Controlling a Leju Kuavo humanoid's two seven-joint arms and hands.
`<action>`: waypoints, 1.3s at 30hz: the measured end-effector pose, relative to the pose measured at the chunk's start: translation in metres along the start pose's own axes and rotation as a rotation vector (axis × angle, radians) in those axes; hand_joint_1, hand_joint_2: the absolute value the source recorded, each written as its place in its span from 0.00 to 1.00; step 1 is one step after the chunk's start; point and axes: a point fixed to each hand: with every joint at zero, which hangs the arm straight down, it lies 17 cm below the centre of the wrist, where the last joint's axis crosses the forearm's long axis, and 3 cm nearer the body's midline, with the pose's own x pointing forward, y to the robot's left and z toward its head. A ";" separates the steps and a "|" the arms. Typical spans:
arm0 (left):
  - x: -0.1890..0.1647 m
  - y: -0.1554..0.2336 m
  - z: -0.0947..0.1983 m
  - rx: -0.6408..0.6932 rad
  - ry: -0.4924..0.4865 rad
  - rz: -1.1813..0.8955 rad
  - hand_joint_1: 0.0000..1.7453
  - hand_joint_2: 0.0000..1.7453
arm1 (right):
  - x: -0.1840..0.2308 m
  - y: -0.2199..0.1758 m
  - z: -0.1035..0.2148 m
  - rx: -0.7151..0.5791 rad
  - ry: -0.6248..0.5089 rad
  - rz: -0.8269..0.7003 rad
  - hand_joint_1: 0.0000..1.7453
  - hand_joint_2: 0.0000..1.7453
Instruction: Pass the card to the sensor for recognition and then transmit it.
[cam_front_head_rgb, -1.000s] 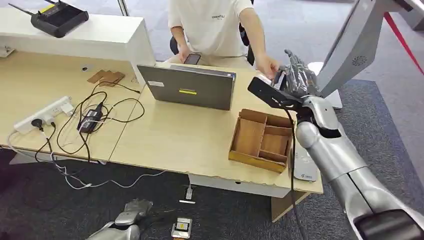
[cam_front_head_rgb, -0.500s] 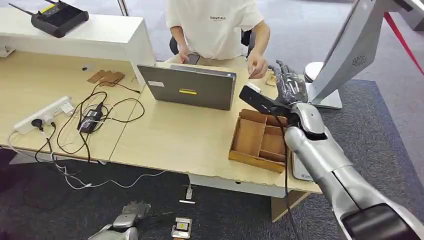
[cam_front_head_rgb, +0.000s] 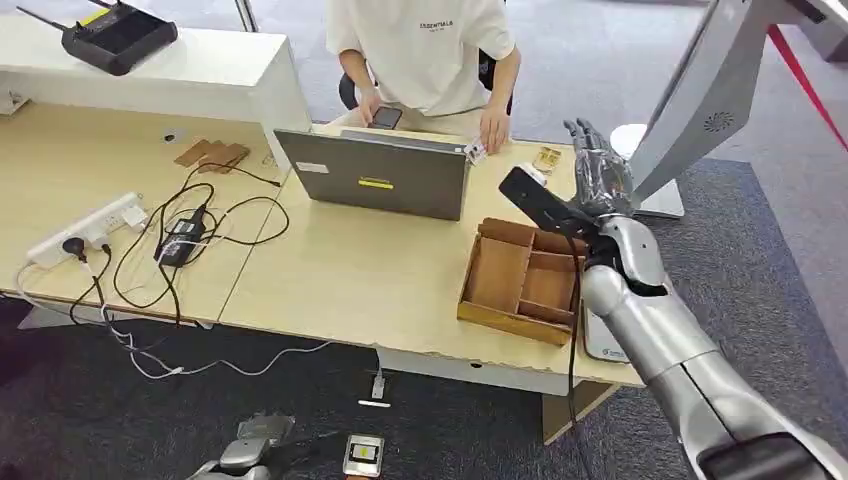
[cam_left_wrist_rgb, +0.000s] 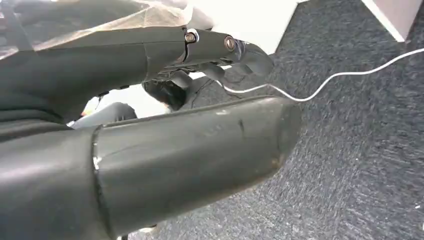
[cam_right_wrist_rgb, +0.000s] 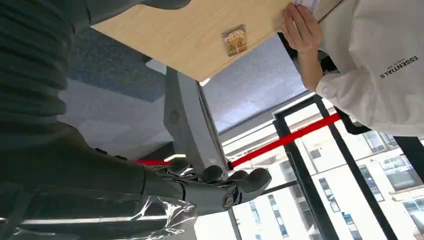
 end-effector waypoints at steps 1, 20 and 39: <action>-0.004 -0.002 0.000 -0.001 0.007 0.004 0.00 0.00 | -0.002 0.002 0.005 0.000 0.006 -0.021 0.00 1.00; -0.039 -0.018 0.003 -0.021 0.088 0.046 0.00 0.00 | -0.050 0.026 0.109 0.058 0.087 -0.345 0.00 1.00; -0.060 -0.031 0.008 -0.024 0.147 0.115 0.00 0.00 | -0.098 0.042 0.170 0.211 0.192 -0.175 0.00 1.00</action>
